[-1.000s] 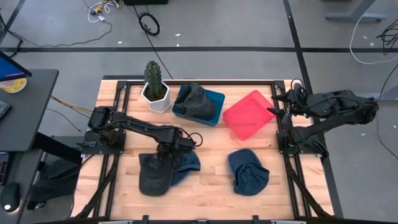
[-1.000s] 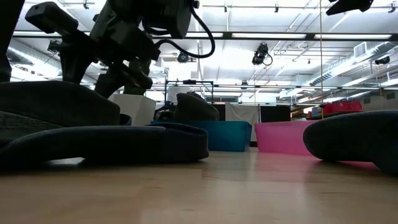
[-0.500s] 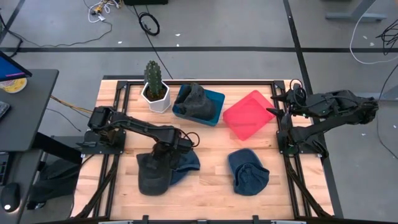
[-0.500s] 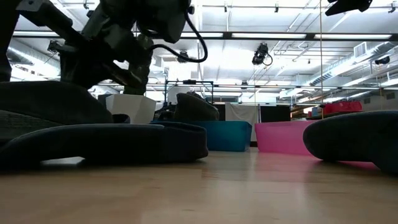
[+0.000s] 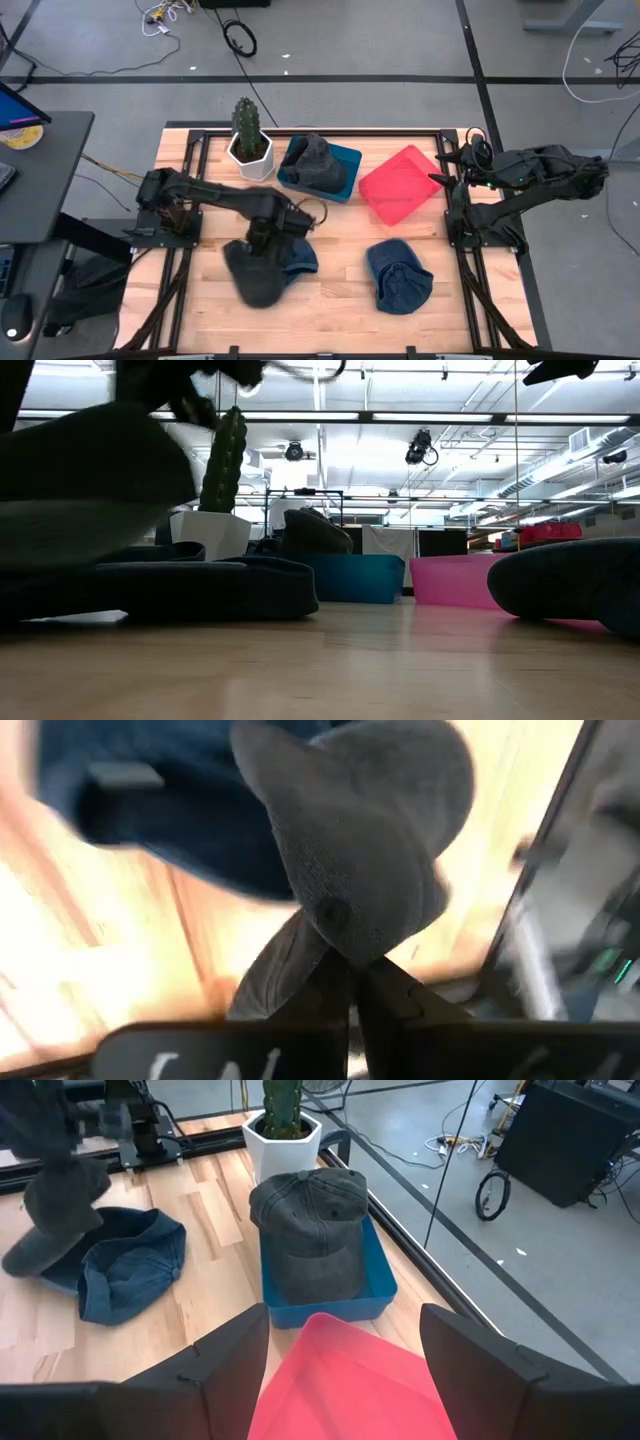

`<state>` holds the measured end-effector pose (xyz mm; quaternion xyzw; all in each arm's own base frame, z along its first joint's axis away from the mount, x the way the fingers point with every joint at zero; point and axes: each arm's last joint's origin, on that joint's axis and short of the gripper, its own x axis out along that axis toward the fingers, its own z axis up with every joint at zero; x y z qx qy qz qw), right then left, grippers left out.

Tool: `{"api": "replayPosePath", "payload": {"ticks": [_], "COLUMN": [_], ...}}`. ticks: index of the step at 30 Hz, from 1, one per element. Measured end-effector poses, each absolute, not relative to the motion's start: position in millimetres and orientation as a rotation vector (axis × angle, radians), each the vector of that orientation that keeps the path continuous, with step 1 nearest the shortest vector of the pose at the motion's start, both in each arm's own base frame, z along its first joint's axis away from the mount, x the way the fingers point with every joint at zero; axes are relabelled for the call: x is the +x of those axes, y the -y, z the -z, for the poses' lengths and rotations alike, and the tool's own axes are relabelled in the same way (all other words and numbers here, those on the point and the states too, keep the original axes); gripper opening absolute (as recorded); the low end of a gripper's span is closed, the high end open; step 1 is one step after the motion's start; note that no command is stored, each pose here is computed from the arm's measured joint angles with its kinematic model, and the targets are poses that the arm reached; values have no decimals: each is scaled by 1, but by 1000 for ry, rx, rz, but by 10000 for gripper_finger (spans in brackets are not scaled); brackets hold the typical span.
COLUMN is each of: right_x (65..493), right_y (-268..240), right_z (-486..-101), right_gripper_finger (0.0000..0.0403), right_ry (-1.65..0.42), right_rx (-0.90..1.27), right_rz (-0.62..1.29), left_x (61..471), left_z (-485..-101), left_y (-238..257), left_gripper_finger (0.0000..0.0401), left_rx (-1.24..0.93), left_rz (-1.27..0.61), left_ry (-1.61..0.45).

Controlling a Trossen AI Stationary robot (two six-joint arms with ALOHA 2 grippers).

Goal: Pick & Place hat
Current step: Put the black cap into the blue bin

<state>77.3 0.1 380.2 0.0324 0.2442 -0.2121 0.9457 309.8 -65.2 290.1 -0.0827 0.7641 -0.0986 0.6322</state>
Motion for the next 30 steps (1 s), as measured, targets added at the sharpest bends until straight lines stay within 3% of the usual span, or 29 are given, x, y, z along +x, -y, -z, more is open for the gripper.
{"api": "replayPosePath", "payload": {"ticks": [7, 15, 21, 30], "right_x": [77, 77, 80, 93], "right_y": [0, 0, -2, -10], "right_z": [-380, -380, -382, -402], "right_gripper_finger": [262, 262, 262, 262], "right_ry": [-500, -507, -500, -301], "right_rx": [53, 26, -7, 189], "right_rz": [429, 421, 361, 145], "left_x": [322, 312, 314, 321], "left_z": [-369, -468, -511, -534], "left_y": [50, 48, 43, 43], "left_gripper_finger": [4, 4, 4, 4], "left_rx": [-484, -654, -579, -442], "left_rz": [20, 55, 105, 162], "left_ry": [-1451, -960, -487, -224]}}
